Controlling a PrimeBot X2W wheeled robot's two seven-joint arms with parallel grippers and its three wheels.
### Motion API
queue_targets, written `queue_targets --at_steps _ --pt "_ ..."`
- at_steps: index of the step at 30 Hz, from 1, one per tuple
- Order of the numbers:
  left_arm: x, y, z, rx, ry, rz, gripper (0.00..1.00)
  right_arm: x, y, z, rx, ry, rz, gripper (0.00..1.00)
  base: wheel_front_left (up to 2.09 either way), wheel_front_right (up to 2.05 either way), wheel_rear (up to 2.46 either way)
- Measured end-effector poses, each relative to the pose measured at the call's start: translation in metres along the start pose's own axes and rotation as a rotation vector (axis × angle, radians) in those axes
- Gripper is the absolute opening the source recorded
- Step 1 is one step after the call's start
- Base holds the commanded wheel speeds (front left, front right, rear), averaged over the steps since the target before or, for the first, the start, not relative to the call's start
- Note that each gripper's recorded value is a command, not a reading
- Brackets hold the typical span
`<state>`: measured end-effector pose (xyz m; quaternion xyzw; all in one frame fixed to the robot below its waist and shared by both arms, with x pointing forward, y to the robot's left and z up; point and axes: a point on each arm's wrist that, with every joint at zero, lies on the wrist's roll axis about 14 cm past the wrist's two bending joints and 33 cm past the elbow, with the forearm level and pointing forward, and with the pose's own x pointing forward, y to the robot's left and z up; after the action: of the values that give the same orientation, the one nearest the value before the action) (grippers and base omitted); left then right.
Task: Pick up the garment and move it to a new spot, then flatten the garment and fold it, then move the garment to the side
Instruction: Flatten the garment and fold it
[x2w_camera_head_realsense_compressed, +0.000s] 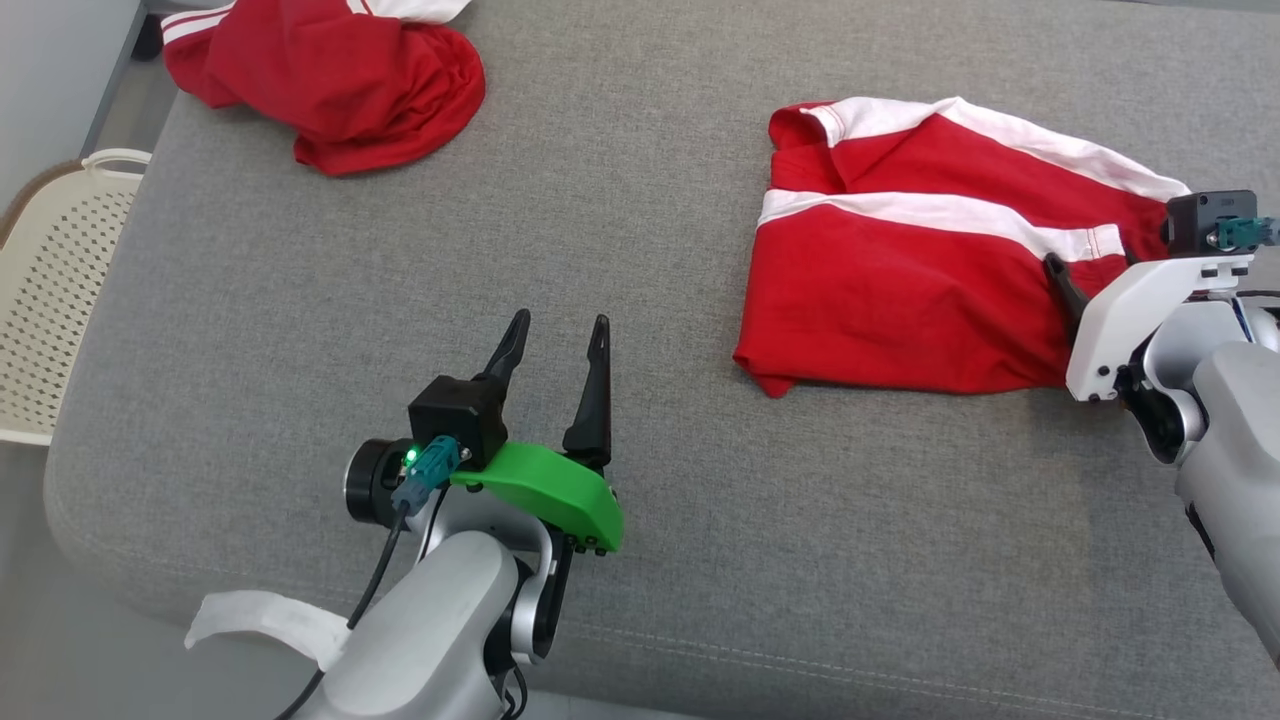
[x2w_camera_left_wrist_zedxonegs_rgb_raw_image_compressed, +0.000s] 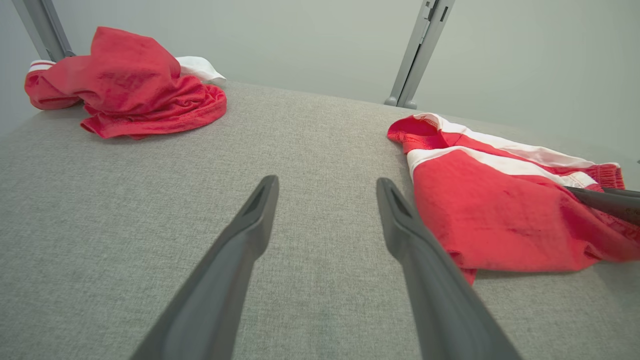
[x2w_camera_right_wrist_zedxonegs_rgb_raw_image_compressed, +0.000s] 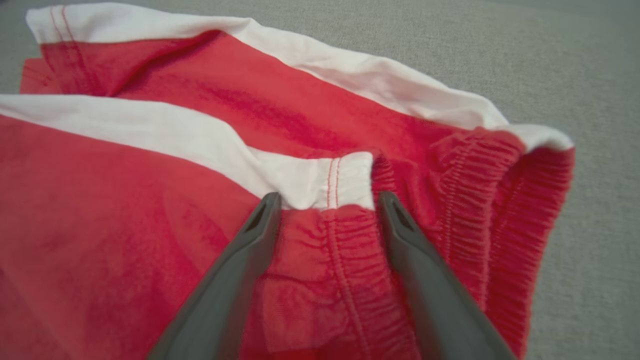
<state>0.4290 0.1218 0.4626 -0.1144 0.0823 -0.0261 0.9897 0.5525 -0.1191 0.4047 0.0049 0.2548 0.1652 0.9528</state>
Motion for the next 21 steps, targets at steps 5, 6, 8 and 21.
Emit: queue_targets --at_steps 5,6,8,21 --pt "-0.001 0.005 -0.002 0.0 0.006 0.014 1.0 0.004 0.009 -0.002 -0.007 0.008 0.03 0.42 0.0 0.0 0.0" --pt "-0.002 0.006 -0.003 0.0 0.007 0.016 1.0 0.004 0.01 -0.001 -0.014 -0.001 0.036 0.31 0.0 0.0 0.0" --pt "-0.001 0.008 -0.002 -0.001 0.005 0.023 1.0 0.003 0.013 0.007 -0.037 -0.033 0.05 0.0 0.0 0.0 0.0" --pt "-0.002 0.001 -0.001 -0.003 -0.001 0.003 1.0 -0.035 0.07 0.073 -0.009 -0.327 0.232 0.0 0.0 0.0 0.0"
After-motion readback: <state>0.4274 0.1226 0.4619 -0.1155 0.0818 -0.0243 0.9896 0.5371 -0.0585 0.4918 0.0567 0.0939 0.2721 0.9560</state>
